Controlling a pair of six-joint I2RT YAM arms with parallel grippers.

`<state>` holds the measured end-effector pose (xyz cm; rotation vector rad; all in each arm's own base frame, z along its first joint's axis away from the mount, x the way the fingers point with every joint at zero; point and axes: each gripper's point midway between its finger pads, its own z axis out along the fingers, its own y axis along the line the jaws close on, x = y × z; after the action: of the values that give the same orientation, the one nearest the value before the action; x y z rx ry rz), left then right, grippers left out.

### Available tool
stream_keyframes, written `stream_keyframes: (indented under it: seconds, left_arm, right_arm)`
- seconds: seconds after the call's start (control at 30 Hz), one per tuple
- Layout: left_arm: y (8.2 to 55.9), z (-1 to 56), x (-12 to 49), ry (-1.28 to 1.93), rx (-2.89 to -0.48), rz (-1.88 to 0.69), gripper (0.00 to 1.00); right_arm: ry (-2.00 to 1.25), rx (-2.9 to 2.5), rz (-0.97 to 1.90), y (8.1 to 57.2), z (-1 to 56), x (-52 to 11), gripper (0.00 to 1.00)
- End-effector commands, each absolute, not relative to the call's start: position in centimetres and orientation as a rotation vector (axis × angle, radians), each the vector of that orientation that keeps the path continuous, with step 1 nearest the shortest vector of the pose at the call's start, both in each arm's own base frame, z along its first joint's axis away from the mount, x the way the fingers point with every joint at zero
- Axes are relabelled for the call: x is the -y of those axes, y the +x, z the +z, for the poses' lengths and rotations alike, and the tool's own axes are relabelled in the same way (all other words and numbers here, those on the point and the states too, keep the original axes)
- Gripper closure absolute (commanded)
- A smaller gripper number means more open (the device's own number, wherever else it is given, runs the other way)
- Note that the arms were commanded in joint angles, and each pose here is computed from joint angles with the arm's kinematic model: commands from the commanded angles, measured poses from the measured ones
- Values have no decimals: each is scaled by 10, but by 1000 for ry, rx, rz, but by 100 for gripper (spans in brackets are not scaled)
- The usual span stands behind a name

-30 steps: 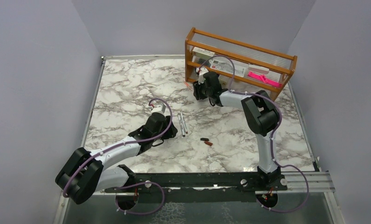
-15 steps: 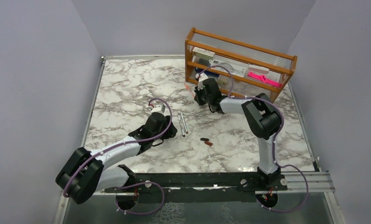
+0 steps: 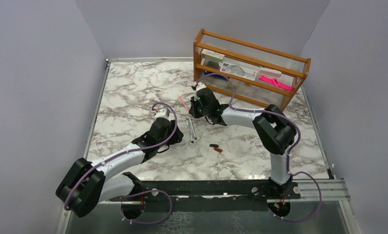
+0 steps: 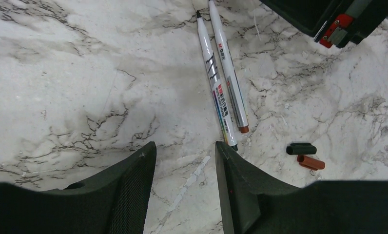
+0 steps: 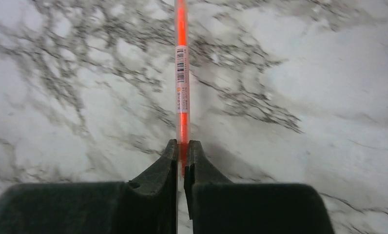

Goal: Insert the pens into the pen caps

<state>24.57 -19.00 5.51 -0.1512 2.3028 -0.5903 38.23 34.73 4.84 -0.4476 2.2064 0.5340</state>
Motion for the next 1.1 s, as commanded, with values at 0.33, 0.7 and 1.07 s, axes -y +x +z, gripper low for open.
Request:
stream_keyframes:
  seconds: [0.33, 0.7, 1.07]
  left_arm:
    - [292, 84, 119, -524, -2205, -395, 38]
    - [321, 62, 124, -574, -2262, -357, 38]
    - [329, 47, 114, -752, -2231, -298, 38]
  right_arm:
    - [-471, -2225, 576, 363, 48, -421, 99]
    - [-546, -2229, 612, 339, 37, -442, 99]
    - [-610, -2234, 647, 319, 28, -458, 85]
